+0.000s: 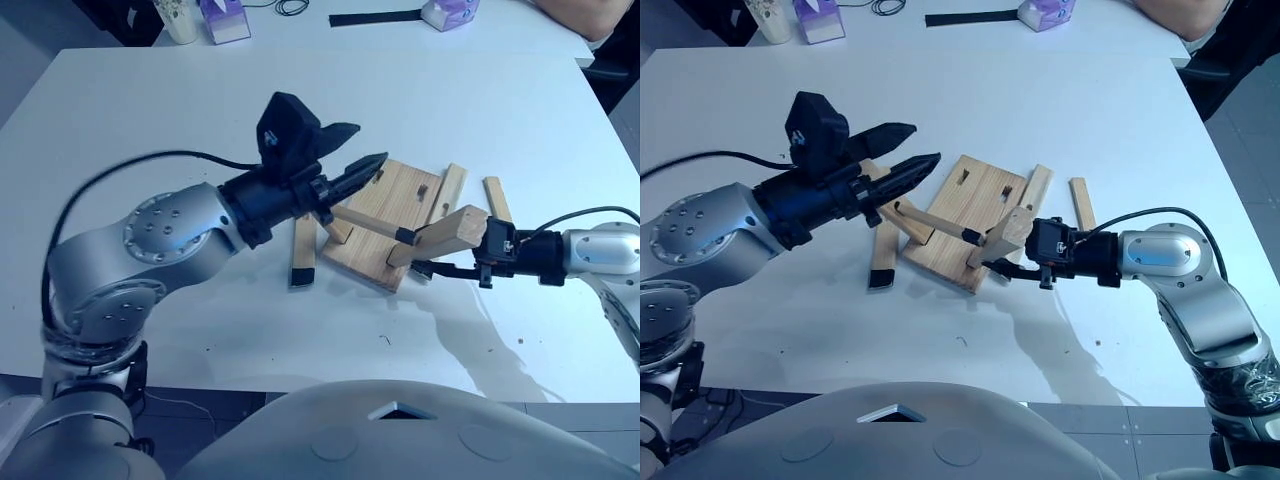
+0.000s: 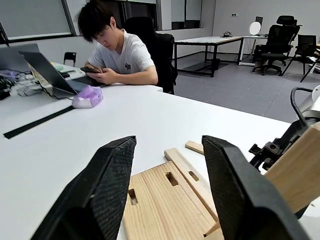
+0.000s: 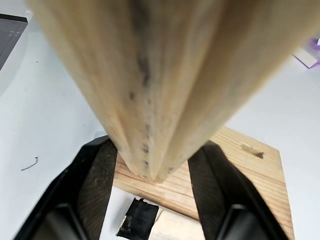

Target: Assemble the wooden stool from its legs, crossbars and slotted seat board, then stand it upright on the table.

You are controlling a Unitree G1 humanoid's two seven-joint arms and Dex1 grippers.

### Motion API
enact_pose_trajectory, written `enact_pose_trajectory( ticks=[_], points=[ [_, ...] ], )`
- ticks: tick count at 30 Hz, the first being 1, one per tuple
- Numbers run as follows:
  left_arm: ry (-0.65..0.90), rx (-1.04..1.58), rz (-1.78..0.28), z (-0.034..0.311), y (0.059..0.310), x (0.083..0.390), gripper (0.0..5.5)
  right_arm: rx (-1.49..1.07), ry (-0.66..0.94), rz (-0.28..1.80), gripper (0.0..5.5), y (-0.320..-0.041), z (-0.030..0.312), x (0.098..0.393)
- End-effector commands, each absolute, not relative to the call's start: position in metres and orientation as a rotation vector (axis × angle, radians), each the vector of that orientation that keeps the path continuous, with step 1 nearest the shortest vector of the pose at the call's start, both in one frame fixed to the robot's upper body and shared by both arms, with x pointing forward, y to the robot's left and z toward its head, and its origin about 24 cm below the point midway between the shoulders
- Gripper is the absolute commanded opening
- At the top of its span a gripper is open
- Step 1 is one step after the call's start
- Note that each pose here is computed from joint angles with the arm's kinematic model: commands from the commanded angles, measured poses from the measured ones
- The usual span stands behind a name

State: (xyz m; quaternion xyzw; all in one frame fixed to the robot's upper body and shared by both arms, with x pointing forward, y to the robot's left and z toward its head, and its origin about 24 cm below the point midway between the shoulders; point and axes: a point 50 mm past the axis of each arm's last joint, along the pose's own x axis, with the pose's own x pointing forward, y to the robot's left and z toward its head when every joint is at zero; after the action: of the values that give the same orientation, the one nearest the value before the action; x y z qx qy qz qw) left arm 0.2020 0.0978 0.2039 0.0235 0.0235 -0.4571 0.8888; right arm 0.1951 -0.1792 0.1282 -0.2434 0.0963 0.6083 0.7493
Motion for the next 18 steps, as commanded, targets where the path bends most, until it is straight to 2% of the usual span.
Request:
enact_pose_trajectory(
  ticks=[1, 9, 18],
  points=[
    [0.081, 0.062, -0.97, 0.197, 0.091, 0.205, 2.44, -0.546, 0.207, 1.334, 2.15, -0.177, 0.13, 0.198],
    [0.077, 0.11, -1.0, 0.192, 0.084, 0.206, 2.44, -0.54, 0.191, 1.343, 2.15, -0.173, 0.134, 0.201],
    [0.146, 0.221, -0.987, 0.157, 0.09, 0.204, 2.44, -0.52, 0.168, 1.391, 2.15, -0.163, 0.14, 0.2]
  ],
)
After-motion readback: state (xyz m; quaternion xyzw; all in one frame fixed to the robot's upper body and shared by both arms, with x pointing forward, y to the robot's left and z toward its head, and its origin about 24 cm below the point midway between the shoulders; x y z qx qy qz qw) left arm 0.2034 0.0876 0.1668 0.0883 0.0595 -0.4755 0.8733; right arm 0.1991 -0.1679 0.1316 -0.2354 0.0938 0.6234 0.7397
